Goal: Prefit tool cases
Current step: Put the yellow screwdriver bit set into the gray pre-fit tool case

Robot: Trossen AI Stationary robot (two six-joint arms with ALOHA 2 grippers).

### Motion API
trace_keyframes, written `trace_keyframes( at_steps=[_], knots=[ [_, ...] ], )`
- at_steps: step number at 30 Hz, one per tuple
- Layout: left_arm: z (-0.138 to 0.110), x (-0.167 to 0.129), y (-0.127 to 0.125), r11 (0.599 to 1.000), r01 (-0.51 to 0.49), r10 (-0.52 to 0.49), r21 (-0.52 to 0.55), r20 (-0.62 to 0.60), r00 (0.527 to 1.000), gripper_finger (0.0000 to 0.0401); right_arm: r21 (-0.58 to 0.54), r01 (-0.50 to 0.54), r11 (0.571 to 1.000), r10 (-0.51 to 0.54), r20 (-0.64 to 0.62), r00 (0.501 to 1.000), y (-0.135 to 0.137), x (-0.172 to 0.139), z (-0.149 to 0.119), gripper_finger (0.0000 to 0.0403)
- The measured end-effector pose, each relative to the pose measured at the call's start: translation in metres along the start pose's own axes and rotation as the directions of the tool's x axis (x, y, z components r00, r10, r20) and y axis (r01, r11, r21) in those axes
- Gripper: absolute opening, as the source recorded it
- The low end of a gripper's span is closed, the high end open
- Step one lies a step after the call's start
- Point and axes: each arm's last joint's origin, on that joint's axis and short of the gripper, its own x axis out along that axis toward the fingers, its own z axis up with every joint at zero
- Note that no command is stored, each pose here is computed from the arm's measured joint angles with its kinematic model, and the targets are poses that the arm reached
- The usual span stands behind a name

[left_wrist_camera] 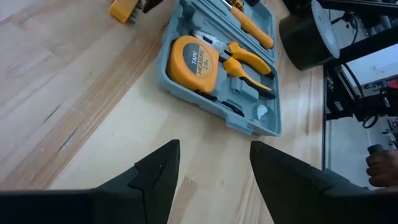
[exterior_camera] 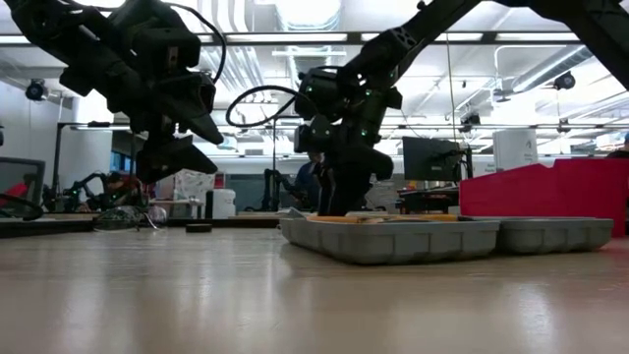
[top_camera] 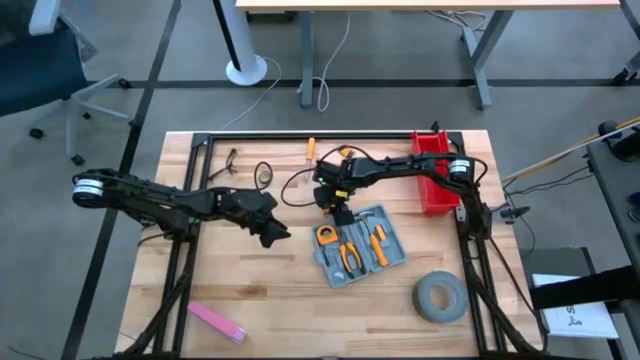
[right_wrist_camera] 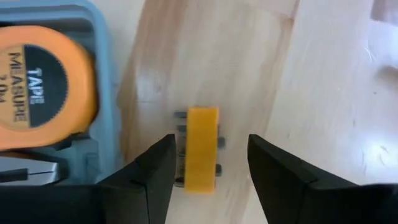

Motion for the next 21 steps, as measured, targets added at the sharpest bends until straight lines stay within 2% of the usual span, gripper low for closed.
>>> trace_keyframes(
  at_steps=[21],
  knots=[
    [0.0000, 0.0000, 0.0000, 1.000, 0.000, 0.000, 0.000, 0.000, 1.000, 0.0204, 0.025, -0.016, 1.000, 0.017, -0.008, 1.000, -0.0011, 0.0056, -0.0029, 0.0163]
  ],
)
